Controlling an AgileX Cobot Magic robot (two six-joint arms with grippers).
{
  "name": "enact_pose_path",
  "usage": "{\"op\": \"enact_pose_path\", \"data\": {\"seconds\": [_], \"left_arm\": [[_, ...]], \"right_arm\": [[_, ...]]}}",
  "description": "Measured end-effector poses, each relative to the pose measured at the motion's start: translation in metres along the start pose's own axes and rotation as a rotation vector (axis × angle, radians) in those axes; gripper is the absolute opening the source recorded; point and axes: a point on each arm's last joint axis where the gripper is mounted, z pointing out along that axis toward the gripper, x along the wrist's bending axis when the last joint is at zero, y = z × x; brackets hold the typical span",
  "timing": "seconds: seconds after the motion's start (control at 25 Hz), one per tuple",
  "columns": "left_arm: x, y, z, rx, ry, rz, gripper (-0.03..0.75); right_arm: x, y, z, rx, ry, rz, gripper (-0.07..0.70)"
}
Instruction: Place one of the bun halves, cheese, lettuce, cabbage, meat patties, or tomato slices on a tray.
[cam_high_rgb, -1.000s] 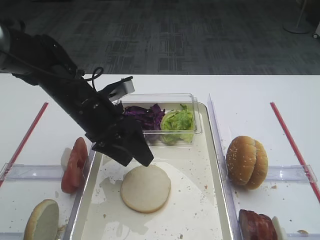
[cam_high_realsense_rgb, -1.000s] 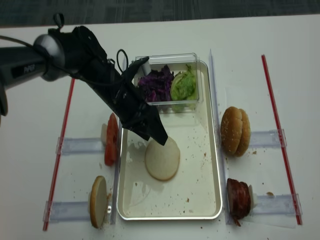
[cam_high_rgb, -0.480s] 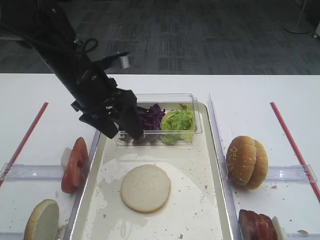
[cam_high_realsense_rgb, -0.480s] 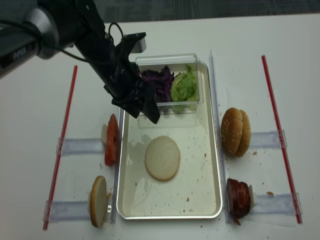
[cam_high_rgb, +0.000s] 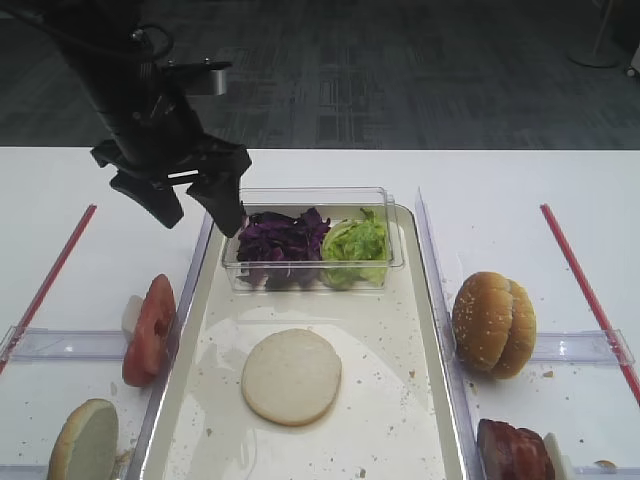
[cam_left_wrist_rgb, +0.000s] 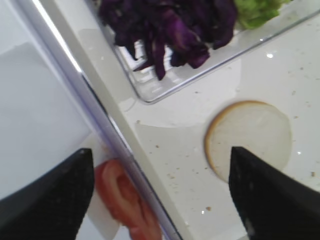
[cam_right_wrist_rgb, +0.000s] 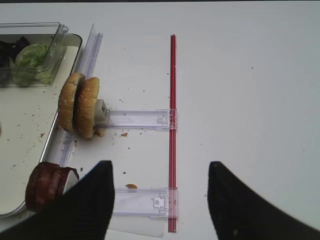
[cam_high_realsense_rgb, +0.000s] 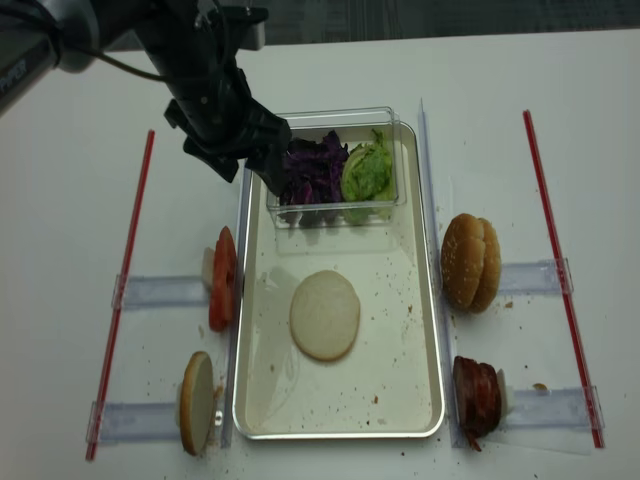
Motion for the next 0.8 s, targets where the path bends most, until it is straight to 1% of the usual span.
{"op": "enact_pose_path", "data": {"seconds": [0.16, 0.24, 0.4, 0.52, 0.68, 0.8], "left_arm": [[0.01, -0.001, -0.002, 0.009, 0.111, -0.011, 0.514], [0.014, -0.001, -0.002, 0.013, 0.152, -0.004, 0.514], [0.018, -0.001, -0.003, 0.019, 0.198, 0.008, 0.514], [0.02, -0.002, -0.003, 0.021, 0.212, 0.007, 0.514], [0.03, -0.002, -0.006, 0.021, 0.233, -0.011, 0.514], [0.043, -0.004, -0.009, 0.022, 0.26, -0.031, 0.514]], "right_arm": [[0.0, 0.0, 0.0, 0.0, 0.0, 0.0, 0.445], [0.0, 0.0, 0.0, 0.0, 0.0, 0.0, 0.445], [0.0, 0.0, 0.0, 0.0, 0.0, 0.0, 0.445], [0.0, 0.0, 0.0, 0.0, 0.0, 0.0, 0.445], [0.0, 0.0, 0.0, 0.0, 0.0, 0.0, 0.445], [0.0, 0.0, 0.0, 0.0, 0.0, 0.0, 0.445]]}}
